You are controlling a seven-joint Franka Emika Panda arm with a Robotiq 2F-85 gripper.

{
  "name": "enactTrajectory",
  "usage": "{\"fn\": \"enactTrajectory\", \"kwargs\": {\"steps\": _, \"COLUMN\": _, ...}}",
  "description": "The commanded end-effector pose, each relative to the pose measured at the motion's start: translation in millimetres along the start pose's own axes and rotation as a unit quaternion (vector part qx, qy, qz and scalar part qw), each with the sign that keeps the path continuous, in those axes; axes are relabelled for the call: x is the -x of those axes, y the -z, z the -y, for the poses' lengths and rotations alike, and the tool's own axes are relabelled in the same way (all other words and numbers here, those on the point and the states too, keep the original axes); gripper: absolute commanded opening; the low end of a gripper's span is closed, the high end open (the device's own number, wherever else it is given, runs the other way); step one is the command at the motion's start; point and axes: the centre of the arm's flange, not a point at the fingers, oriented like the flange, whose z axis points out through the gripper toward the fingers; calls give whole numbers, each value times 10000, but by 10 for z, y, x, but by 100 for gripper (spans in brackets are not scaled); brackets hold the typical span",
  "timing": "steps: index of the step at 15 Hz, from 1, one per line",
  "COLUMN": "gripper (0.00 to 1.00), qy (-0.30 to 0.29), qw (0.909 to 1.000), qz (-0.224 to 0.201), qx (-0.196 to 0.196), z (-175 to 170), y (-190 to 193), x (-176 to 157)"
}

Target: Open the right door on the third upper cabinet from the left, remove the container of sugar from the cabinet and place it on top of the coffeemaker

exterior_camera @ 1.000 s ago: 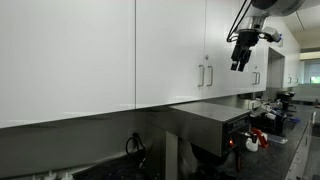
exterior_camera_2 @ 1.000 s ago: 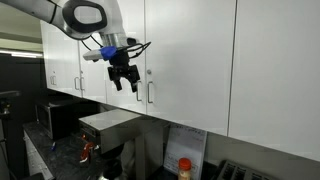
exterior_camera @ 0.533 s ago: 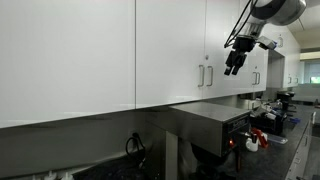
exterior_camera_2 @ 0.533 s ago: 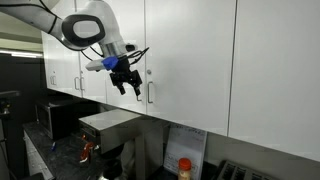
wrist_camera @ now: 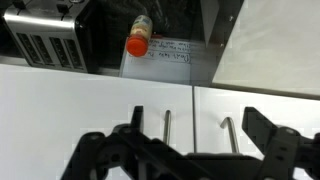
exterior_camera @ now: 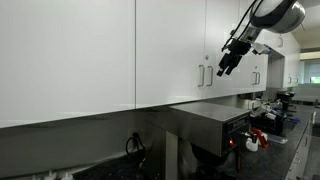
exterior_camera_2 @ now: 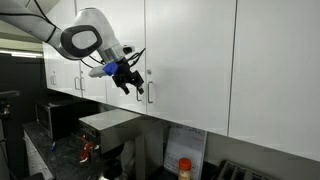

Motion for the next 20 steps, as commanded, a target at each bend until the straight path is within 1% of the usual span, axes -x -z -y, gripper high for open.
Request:
{"fn": "enactTrajectory", "kwargs": {"steps": 1, "gripper": 100, "qy": -76, "qw": 9995, "qz": -174, "qx": 260, "z": -35, "y": -120, "x": 21}}
{"fn": "enactTrajectory", "kwargs": {"steps": 5, "gripper": 100, "qy": -179, "qw": 9991, "qz": -292, "qx": 267, "z": -168, "y": -150, "x": -45}}
{"fn": "enactTrajectory", "kwargs": {"steps": 9, "gripper": 100, "qy": -171, "qw": 9994, "qz": -273, "qx": 113, "z": -228, "y": -186, "x": -109}}
{"fn": "enactTrajectory", "kwargs": {"steps": 11, "gripper": 100, "qy": -152, "qw": 9995, "qz": -274, "qx": 105, "z": -243, "y": -216, "x": -139}}
{"fn": "enactTrajectory", "kwargs": {"steps": 16, "gripper": 100, "qy": -135, "qw": 9997, "qz": -192, "qx": -4, "z": -390, "y": -339, "x": -324}}
{"fn": "enactTrajectory", "kwargs": {"steps": 19, "gripper": 100, "qy": -48, "qw": 9999, "qz": -58, "qx": -123, "z": -485, "y": -404, "x": -452}}
{"fn": "enactTrajectory", "kwargs": {"steps": 20, "gripper": 100, "qy": -159, "qw": 9997, "qz": -182, "qx": -1, "z": -343, "y": -291, "x": -275}}
